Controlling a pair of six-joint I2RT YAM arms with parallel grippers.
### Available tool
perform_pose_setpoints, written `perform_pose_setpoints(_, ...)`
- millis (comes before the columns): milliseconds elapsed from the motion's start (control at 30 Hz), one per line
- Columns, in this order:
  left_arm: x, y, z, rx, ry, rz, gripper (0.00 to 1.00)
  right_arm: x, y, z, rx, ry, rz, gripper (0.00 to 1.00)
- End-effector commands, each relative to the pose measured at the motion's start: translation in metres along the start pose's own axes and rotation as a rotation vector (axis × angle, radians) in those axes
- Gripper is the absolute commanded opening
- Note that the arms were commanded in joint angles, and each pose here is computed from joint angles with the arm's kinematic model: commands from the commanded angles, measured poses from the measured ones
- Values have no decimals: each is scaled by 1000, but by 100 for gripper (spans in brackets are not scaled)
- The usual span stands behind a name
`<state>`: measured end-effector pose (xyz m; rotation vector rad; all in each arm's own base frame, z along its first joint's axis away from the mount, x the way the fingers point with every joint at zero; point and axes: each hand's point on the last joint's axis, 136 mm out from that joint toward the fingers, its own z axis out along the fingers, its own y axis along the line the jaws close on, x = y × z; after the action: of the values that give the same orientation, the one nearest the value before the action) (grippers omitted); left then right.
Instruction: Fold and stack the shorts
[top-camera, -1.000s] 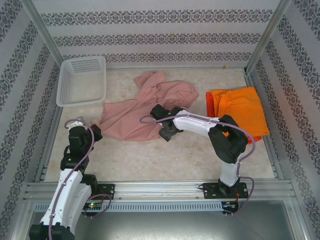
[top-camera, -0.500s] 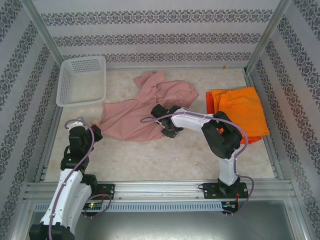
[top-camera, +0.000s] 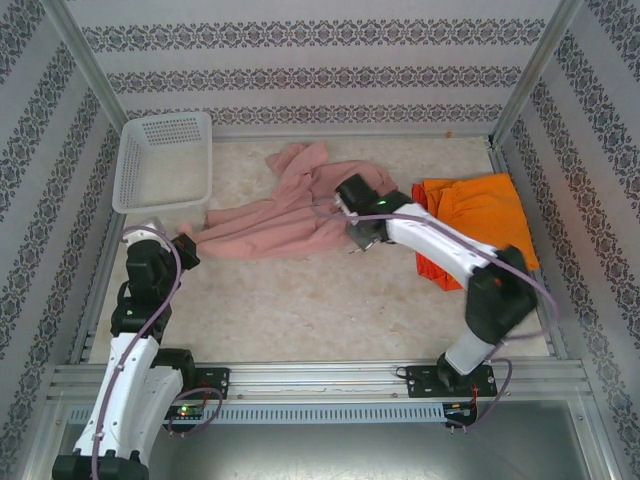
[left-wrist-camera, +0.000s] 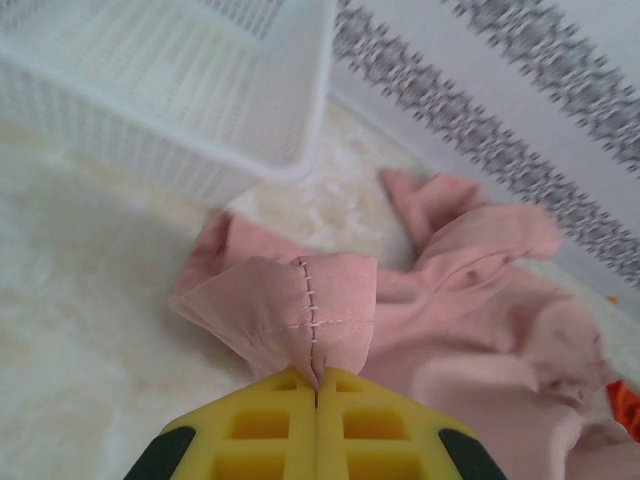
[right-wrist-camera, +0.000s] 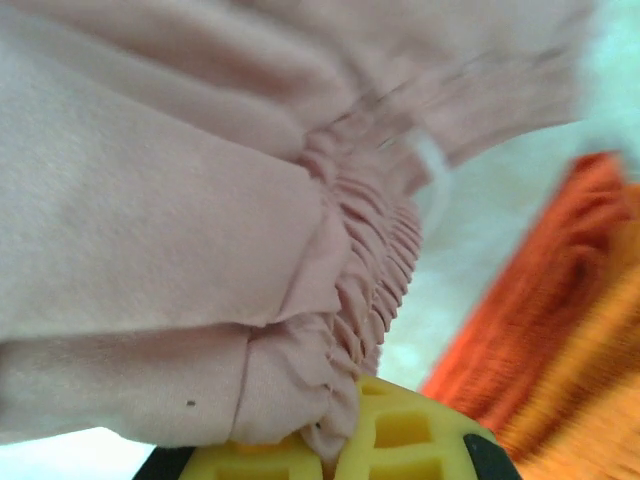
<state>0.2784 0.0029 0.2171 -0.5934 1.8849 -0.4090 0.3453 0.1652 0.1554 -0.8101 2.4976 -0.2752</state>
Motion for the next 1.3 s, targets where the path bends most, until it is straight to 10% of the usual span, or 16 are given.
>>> perform_pose_setpoints(0, -31, -31, -13, 74, -40, 57, 0, -20, -37, -63, 23, -178, 113, 0)
perform_pose_setpoints(433, -209, -161, -75, 267, -338, 191, 0, -90, -152, -259, 141, -709, 401, 0)
perform_pose_setpoints(767, -303, -226, -144, 349, -537, 240, 0, -104, -161, -361, -5, -1020, 491, 0)
perform_pose_setpoints(933, -313, -236, -148, 361, -531, 255, 0, -103, -153, -347, -38, -974, 473, 0)
perform_pose_setpoints(1267, -217, -176, -19, 264, -227, 207, 0, -87, -136, -194, -84, -612, 502, 0)
